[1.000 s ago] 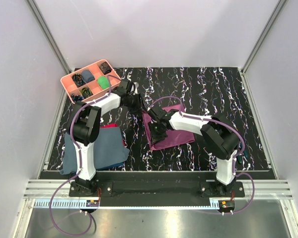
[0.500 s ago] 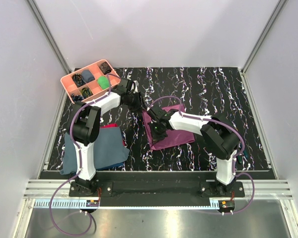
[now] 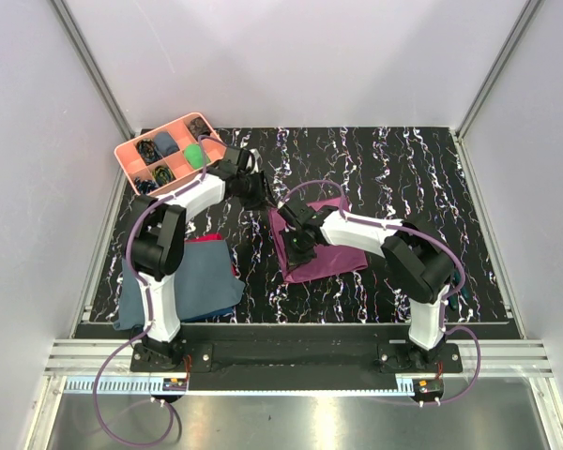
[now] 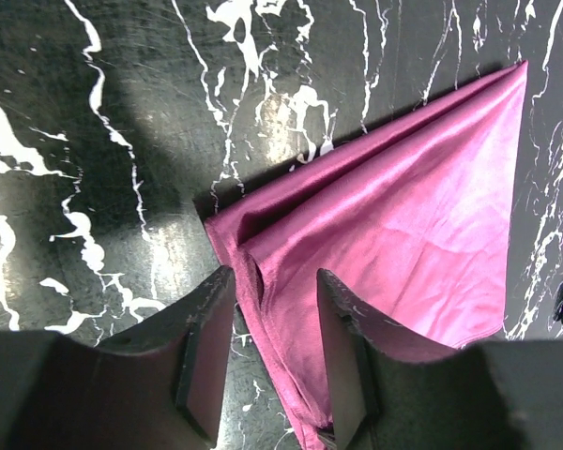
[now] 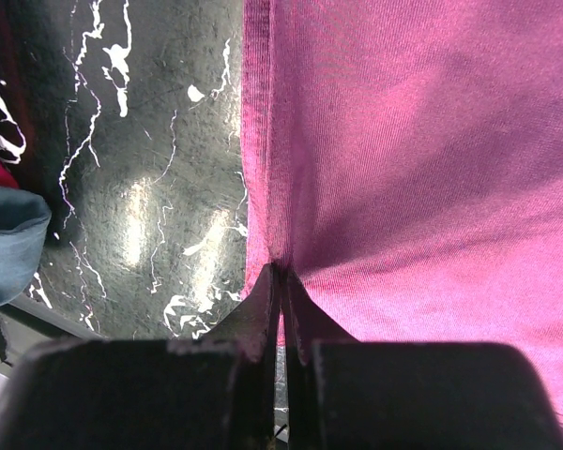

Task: Fold the napkin into a case and place the utensils inside
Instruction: Rotate the square-folded napkin at the center of the board.

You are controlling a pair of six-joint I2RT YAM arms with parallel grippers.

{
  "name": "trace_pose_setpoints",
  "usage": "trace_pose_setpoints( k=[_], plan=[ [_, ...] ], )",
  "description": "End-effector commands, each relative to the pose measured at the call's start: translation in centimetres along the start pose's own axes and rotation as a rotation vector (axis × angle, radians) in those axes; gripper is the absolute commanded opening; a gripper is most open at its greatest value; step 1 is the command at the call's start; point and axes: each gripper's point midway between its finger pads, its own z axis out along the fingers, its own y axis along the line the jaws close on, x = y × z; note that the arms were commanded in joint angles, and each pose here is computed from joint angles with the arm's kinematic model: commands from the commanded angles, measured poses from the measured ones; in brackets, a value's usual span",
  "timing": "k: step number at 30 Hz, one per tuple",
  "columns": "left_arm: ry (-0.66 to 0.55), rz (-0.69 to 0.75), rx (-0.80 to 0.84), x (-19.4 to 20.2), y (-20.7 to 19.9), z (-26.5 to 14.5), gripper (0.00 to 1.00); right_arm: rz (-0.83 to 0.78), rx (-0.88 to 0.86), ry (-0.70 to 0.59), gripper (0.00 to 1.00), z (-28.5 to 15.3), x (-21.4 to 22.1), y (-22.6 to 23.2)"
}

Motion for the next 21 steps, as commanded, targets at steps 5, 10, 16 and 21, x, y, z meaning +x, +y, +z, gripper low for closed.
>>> trace_pose_setpoints(
  k=[5, 10, 16, 21],
  plan=[
    [-0.002, 0.042, 0.032, -0.6, -0.9, 0.5, 0.44, -0.017, -0.049, -0.062, 0.0, -2.4, -1.4, 1.7],
    [0.021, 0.042, 0.025, -0.3, -0.5, 1.4, 0.42, -0.012, -0.059, -0.062, 0.0, -2.5, -1.5, 1.8],
    [0.018, 0.047, 0.031, -1.0, -0.8, 1.9, 0.34, -0.013, -0.069, -0.067, 0.0, -2.8, -1.5, 2.0],
    [-0.001, 0.052, 0.028, -1.4, -1.0, 1.3, 0.16, -0.013, -0.077, -0.063, 0.0, -3.0, -1.3, 2.1]
  ],
)
